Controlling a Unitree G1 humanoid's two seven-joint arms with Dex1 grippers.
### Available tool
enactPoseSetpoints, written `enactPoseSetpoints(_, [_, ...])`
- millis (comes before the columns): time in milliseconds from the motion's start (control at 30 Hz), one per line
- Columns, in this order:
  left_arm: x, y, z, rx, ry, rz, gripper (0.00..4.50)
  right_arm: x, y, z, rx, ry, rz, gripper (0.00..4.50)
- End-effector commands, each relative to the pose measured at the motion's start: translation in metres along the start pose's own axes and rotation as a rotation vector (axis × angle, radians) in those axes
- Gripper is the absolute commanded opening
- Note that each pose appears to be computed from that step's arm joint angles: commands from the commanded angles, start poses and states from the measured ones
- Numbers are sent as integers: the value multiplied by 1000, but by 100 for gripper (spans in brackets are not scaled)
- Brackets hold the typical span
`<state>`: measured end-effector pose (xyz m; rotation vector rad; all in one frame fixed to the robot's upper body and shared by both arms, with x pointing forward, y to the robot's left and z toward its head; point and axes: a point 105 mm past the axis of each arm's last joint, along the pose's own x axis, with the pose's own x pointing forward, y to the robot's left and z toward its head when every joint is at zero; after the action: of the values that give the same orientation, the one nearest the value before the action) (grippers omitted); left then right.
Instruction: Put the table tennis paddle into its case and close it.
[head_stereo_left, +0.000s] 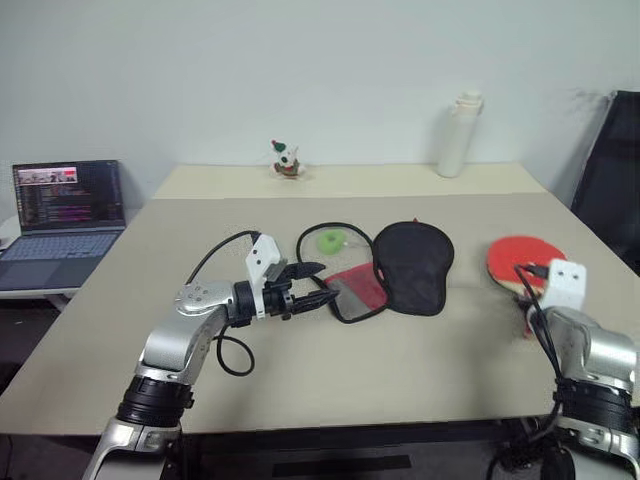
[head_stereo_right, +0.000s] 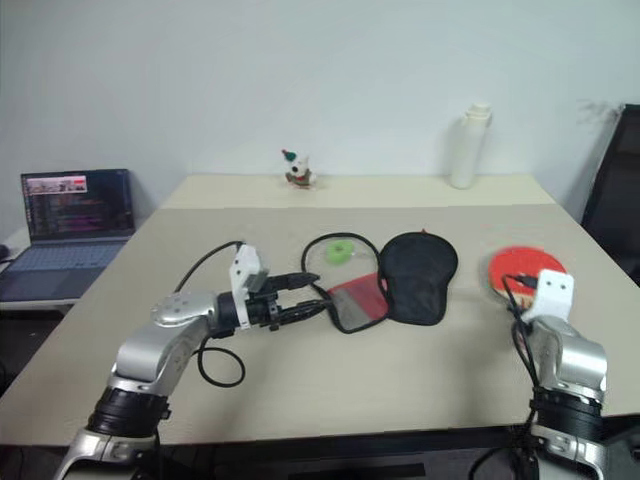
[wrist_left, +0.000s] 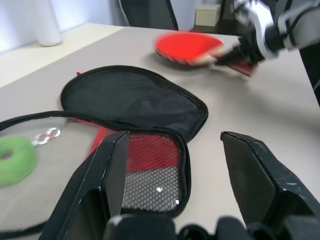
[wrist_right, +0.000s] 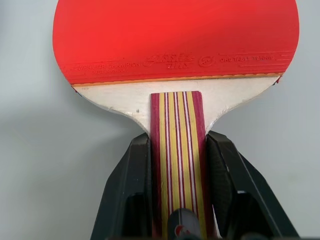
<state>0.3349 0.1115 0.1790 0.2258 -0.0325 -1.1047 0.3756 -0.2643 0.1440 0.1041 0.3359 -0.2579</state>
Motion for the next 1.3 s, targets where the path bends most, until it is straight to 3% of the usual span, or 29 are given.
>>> enactPoseSetpoints(33, [-2, -3, 13, 50, -31, -1, 316, -20, 45, 41, -4, -140, 134, 111])
enactPoseSetpoints(333, [-1, -4, 11, 46, -29, 3, 316, -13, 107, 20, 42, -78, 245, 111])
enactPoseSetpoints(600, [-3, -4, 10, 51, -25, 9, 316, 3, 136, 9, 17, -49, 290, 111])
enactPoseSetpoints(1167, [-5, -6, 5, 47, -16, 15, 316, 33, 140, -8, -8, -20, 243, 111])
enactPoseSetpoints(1200, [-5, -6, 5, 47, -15, 15, 316, 33, 140, -8, -11, -23, 246, 184])
enactPoseSetpoints(1300, [-5, -5, 5, 46, -14, 17, 316, 30, 143, -8, -19, -31, 260, 273])
